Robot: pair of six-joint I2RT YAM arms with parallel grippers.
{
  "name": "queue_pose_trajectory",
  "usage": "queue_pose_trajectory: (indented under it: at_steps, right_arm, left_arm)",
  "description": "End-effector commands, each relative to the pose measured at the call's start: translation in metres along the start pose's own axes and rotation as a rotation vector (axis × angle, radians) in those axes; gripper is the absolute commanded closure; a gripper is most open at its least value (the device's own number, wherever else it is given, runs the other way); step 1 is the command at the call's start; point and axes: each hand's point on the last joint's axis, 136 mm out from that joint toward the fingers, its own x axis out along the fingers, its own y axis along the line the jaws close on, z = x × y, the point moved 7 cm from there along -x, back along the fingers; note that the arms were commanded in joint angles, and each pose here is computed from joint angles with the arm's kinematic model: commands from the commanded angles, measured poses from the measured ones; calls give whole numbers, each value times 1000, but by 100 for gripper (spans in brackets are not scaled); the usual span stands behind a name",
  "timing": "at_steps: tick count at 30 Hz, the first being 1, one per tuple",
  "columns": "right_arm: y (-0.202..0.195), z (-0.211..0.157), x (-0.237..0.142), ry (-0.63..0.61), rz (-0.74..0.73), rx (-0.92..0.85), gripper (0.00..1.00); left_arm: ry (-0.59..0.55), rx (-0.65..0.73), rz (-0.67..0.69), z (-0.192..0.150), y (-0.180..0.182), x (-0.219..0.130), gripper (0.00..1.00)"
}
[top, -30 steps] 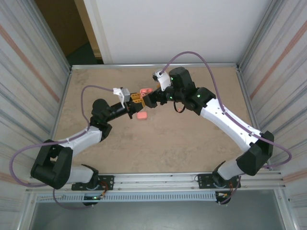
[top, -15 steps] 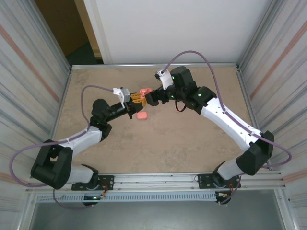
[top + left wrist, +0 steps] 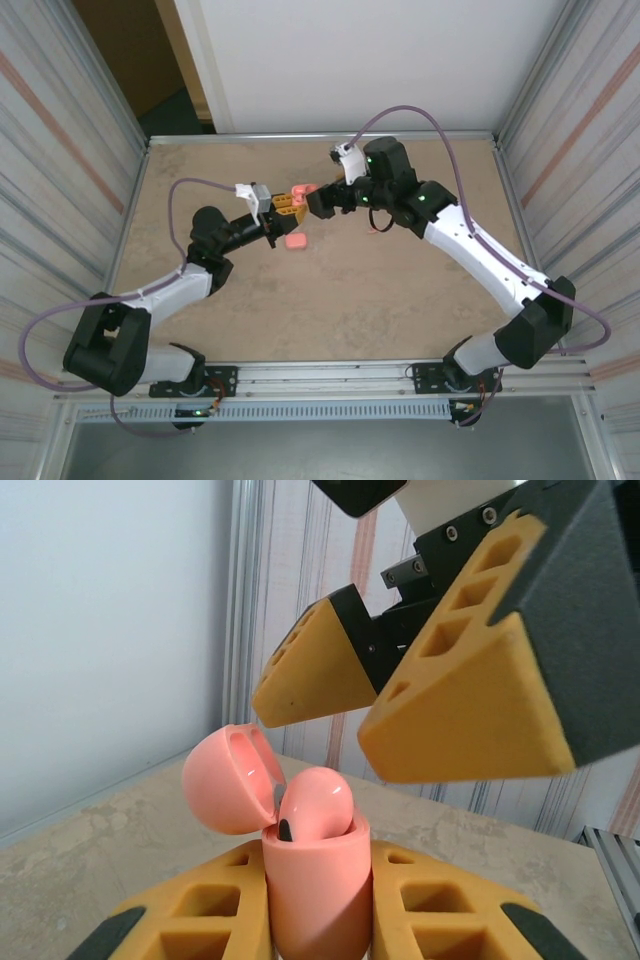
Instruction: Insert the wireless bluetooth earbuds into the charging case
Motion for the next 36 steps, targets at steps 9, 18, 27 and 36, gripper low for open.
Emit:
queue_pose_trajectory:
  at_steps: [9,18,27,36]
  right_arm:
    - [-76,-34,-23,61,-139,345,17]
    - [-140,-106,2,292,-381,493,24]
    - [-173,-146,45,455,-486,528,26]
    - [-194,-162,76,531,-547,498,27]
  left_arm:
    - [-43,92,17,26,-12,-8,100]
    - [-48,130,33,36,-18,-15,100]
    - [-55,151,31,45,-24,-19,100]
    - [-46,159,36,46,-26,-22,100]
